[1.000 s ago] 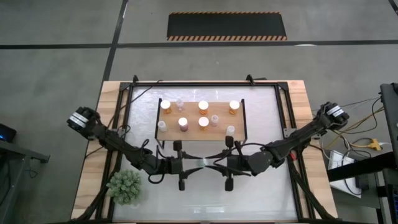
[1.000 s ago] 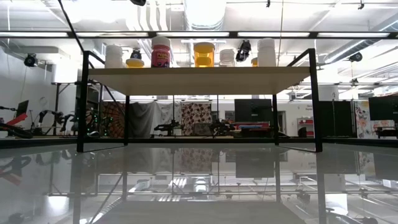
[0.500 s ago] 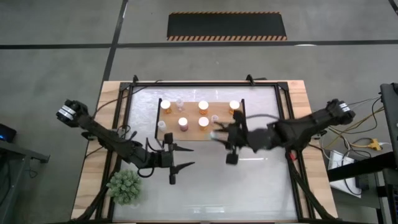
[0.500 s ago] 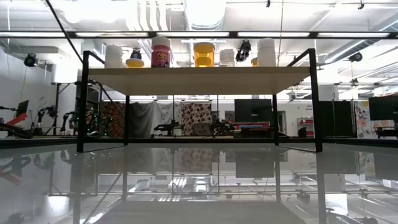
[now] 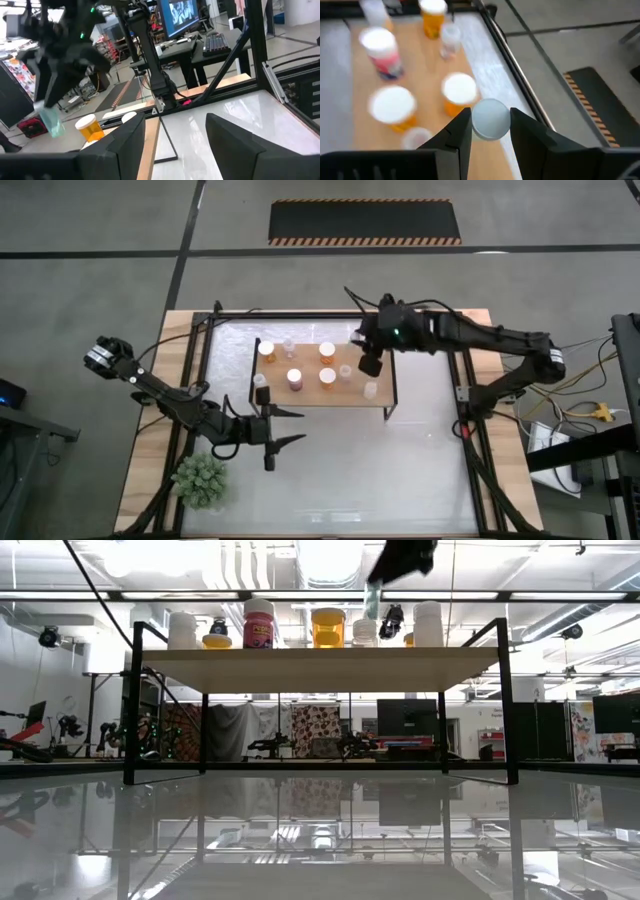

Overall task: Pick and place medicine bottles onto shelf by color
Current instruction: Put the green pill bottle on the shelf

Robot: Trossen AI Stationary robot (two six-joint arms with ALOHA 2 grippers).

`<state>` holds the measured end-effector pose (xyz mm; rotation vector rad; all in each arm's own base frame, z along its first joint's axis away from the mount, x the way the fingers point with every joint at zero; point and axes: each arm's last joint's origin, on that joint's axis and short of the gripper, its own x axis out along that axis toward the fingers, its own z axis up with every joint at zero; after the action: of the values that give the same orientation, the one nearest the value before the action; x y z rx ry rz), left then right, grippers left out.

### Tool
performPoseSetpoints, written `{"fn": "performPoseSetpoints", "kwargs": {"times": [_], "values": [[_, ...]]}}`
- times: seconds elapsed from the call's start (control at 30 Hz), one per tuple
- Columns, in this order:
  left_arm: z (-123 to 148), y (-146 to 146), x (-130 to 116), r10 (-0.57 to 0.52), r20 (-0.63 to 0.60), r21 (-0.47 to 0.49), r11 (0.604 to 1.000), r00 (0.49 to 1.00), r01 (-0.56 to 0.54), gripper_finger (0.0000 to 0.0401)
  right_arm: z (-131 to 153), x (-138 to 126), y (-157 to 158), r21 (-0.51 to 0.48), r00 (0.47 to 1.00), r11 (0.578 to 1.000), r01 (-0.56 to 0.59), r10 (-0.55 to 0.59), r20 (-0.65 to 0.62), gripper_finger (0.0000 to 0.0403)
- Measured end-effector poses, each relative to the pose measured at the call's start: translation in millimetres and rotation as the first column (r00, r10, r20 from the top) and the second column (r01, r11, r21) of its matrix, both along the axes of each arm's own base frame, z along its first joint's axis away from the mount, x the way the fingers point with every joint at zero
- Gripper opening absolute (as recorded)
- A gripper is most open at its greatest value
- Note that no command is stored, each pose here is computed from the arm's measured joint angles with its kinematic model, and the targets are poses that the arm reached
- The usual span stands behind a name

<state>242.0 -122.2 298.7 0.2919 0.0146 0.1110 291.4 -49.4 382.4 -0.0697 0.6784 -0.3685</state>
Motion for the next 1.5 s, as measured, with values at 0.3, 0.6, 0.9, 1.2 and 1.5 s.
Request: {"fn": "performPoseSetpoints", "kwargs": {"times": [0.3, 0.6, 0.9, 1.2, 1.5], "values": [[7, 3, -5, 0.018, 0.018, 0.046, 0.999, 1.000, -0.019, 0.0193, -35, 3, -40, 0.079, 0.995, 0.997, -0.018, 0.025, -0.100, 0.0106], [15, 7, -11, 0.020, 0.041, 0.075, 0.997, 0.999, -0.023, 0.0193, -48, 10, -41, 0.095, 0.994, 0.994, -0.051, 0.060, -0.096, 0.0106], [16, 8, -12, 0.023, 0.045, 0.079, 0.997, 0.999, -0.026, 0.0193, -60, 15, -41, 0.169, 0.994, 0.985, -0.030, 0.048, -0.103, 0.0106], [18, 8, -13, 0.023, 0.052, 0.074, 0.997, 0.998, -0.027, 0.0193, -67, 19, -43, 0.196, 0.992, 0.981, -0.006, 0.031, -0.124, 0.0106], [19, 8, -13, 0.023, 0.055, 0.072, 0.997, 0.998, -0.027, 0.0193, -69, 20, -43, 0.202, 0.991, 0.979, 0.000, 0.028, -0.133, 0.0107]]}}
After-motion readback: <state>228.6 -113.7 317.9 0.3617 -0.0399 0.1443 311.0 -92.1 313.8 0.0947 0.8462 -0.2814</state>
